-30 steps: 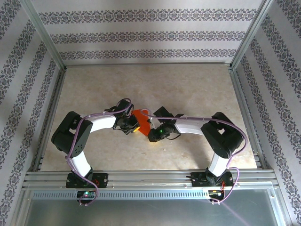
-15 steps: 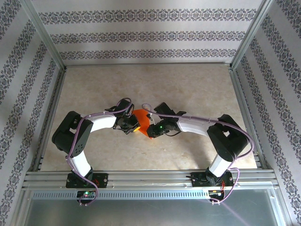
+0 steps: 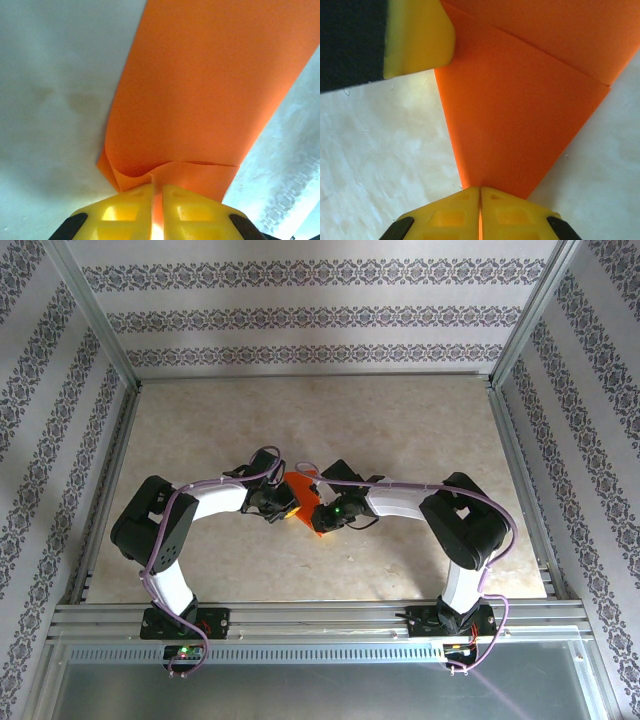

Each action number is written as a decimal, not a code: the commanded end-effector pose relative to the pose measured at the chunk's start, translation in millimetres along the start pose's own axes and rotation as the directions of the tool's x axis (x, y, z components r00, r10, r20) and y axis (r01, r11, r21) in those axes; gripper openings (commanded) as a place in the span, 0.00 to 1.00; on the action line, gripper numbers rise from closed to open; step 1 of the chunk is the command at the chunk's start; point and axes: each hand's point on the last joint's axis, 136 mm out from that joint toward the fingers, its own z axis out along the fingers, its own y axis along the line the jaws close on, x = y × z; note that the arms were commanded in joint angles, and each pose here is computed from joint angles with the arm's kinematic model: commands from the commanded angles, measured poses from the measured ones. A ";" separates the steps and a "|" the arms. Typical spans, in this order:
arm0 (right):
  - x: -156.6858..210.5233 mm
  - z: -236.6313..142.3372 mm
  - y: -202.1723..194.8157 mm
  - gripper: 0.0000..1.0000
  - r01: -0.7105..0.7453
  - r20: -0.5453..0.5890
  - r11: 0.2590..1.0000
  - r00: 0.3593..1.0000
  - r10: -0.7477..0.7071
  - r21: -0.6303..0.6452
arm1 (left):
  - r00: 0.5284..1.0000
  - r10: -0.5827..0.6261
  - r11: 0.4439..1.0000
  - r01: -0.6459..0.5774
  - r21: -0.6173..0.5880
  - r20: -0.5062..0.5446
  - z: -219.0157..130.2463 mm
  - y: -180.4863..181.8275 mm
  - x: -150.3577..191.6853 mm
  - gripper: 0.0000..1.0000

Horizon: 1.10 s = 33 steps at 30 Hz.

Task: Fold a paper plane with a square sheet of paper (pick it up from the middle)
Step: Third fold the triangle at the center of the table.

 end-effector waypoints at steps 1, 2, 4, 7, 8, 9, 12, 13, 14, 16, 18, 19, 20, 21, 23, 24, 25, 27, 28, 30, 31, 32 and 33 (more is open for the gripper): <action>7.4 5.4 -9.3 0.10 -0.025 -0.032 0.998 0.999 0.027 0.054 | 0.994 0.106 0.988 -0.110 0.112 0.039 -10.2 -26.8 3.1 0.13; 7.9 5.5 -10.5 0.10 -0.028 -0.033 0.998 0.999 0.030 0.058 | 0.992 0.117 0.983 -0.122 0.135 0.045 -11.2 -30.5 4.8 0.13; 8.3 5.6 -11.7 0.10 -0.034 -0.035 0.997 0.999 0.036 0.063 | 0.991 0.129 0.976 -0.135 0.169 0.046 -10.1 -33.6 10.1 0.13; 9.5 6.8 -12.9 0.10 -0.043 -0.044 0.997 0.998 0.046 0.070 | 0.987 0.158 0.962 -0.162 0.221 0.036 -6.9 -42.1 21.0 0.13; 9.2 6.7 -13.6 0.10 -0.046 -0.043 0.996 0.998 0.050 0.073 | 0.985 0.169 0.959 -0.172 0.223 0.034 -5.3 -42.9 23.9 0.13; 9.8 7.0 -14.0 0.09 -0.049 -0.046 0.996 0.998 0.052 0.074 | 0.984 0.177 0.959 -0.179 0.220 0.027 -3.9 -42.5 26.7 0.13; 10.8 7.0 -15.7 0.09 -0.058 -0.049 0.995 0.997 0.062 0.080 | 0.983 0.183 0.968 -0.184 0.170 0.024 0.7 -32.2 29.0 0.13; 11.7 7.3 -16.4 0.09 -0.061 -0.052 0.995 0.996 0.066 0.083 | 0.983 0.182 0.970 -0.184 0.156 0.024 2.0 -28.6 28.7 0.12; 12.3 7.5 -16.6 0.09 -0.062 -0.054 0.995 0.996 0.067 0.084 | 0.983 0.183 0.973 -0.185 0.137 0.028 3.1 -24.3 27.8 0.12; 13.7 7.8 -18.0 0.09 -0.063 -0.058 0.994 0.996 0.068 0.089 | 0.983 0.184 0.978 -0.186 0.100 0.029 5.3 -17.0 26.7 0.12; 15.5 8.0 -20.0 0.09 -0.064 -0.063 0.993 0.996 0.070 0.096 | 0.983 0.182 0.981 -0.184 0.064 0.035 7.2 -9.6 23.9 0.12; 16.5 8.1 -20.6 0.09 -0.061 -0.066 0.993 0.995 0.068 0.099 | 0.982 0.183 0.982 -0.184 0.048 0.037 8.3 -5.9 23.0 0.11; 18.2 8.2 -21.7 0.09 -0.061 -0.071 0.993 0.995 0.068 0.103 | 0.982 0.183 0.982 -0.184 0.037 0.038 9.6 -2.7 22.4 0.11; 18.6 7.9 -23.0 0.09 -0.061 -0.072 0.992 0.995 0.069 0.106 | 0.982 0.183 0.982 -0.185 0.027 0.039 10.4 -0.4 21.8 0.11; 20.7 7.8 -25.2 0.09 -0.062 -0.079 0.991 0.994 0.071 0.115 | 0.982 0.185 0.983 -0.185 0.005 0.041 12.4 5.7 20.2 0.11; 21.5 8.0 -26.3 0.09 -0.062 -0.082 0.991 0.994 0.072 0.119 | 0.982 0.186 0.982 -0.186 -0.002 0.044 13.1 7.4 19.0 0.11; 22.7 8.0 -27.1 0.09 -0.060 -0.085 0.991 0.994 0.071 0.121 | 0.981 0.188 0.982 -0.187 -0.012 0.045 13.9 10.7 18.1 0.11; 24.5 8.0 -29.2 0.09 -0.061 -0.091 0.990 0.993 0.073 0.130 | 0.981 0.187 0.982 -0.185 -0.031 0.046 14.6 16.7 15.3 0.11; 25.9 8.3 -30.7 0.09 -0.060 -0.096 0.989 0.993 0.074 0.136 | 0.982 0.185 0.982 -0.183 -0.043 0.048 14.6 21.1 13.4 0.11; 29.1 8.6 -34.5 0.09 -0.059 -0.107 0.986 0.991 0.076 0.153 | 0.982 0.182 0.982 -0.179 -0.055 0.055 13.1 26.9 8.0 0.11; 32.0 9.2 -36.3 0.09 -0.059 -0.119 0.985 0.990 0.078 0.160 | 0.982 0.181 0.982 -0.177 -0.058 0.061 11.9 30.0 4.2 0.11; 34.4 9.3 -38.5 0.09 -0.058 -0.130 0.984 0.988 0.080 0.168 | 0.982 0.179 0.983 -0.175 -0.061 0.064 10.8 32.8 0.6 0.11; 36.8 9.7 -40.9 0.09 -0.055 -0.139 0.982 0.987 0.080 0.181 | 0.982 0.179 0.983 -0.175 -0.061 0.067 9.3 34.7 -2.3 0.11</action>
